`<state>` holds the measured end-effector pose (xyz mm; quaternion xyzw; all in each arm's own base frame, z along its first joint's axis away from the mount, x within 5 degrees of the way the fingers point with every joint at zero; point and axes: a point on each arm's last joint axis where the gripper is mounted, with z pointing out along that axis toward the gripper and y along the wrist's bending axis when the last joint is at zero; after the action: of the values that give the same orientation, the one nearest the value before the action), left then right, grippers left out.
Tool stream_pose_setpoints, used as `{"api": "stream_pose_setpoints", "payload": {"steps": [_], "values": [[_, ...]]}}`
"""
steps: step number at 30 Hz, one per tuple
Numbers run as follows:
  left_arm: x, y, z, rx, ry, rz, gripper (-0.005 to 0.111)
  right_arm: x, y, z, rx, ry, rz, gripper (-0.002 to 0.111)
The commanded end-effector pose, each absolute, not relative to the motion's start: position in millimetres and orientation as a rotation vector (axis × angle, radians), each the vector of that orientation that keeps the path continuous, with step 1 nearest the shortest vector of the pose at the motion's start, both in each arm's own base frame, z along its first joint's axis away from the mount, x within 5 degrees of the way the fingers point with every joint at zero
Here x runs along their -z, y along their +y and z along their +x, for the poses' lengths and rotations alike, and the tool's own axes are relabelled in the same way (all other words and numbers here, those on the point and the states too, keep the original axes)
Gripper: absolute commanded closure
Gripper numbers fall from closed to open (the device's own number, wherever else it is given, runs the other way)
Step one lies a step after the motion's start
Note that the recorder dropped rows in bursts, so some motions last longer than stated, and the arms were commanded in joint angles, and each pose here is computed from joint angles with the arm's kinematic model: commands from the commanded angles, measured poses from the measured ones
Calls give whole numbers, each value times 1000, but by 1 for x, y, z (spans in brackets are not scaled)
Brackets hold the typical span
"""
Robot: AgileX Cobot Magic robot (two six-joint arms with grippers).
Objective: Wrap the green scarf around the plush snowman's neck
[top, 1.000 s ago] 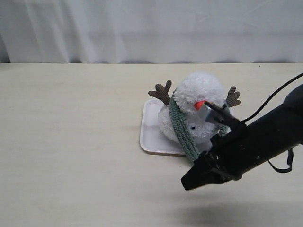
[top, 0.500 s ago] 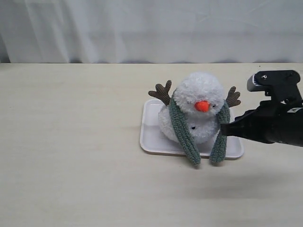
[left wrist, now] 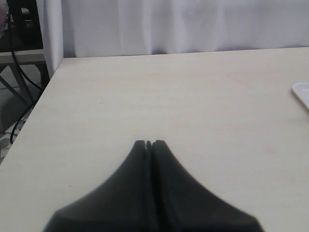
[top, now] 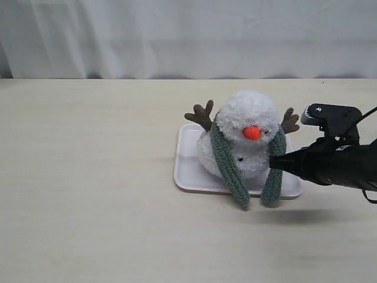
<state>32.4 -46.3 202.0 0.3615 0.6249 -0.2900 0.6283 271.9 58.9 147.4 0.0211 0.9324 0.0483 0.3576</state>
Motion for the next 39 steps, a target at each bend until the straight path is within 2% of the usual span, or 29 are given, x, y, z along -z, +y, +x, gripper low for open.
{"api": "stream_pose_setpoints", "payload": {"steps": [1, 10, 15, 22, 28, 31, 39], "values": [[-204, -46, 32, 685, 1410, 805, 107, -151, 57, 278, -125, 2370, 104, 104], [-204, -46, 32, 685, 1410, 805, 107, -147, 70, 289, -215, 2479, 35, 104], [-204, -46, 32, 685, 1410, 805, 107, -139, 73, 283, -256, 2563, 0, 104], [-204, -46, 32, 685, 1410, 805, 107, -149, 76, 277, -319, 2587, -21, 104], [-204, -46, 32, 685, 1410, 805, 107, -145, 79, 275, -382, 2621, 66, 104], [-204, -46, 32, 685, 1410, 805, 107, -144, 82, 270, -410, 2666, -13, 104], [-204, -46, 32, 685, 1410, 805, 107, -184, 79, 249, -449, 2544, -89, 104]]}}
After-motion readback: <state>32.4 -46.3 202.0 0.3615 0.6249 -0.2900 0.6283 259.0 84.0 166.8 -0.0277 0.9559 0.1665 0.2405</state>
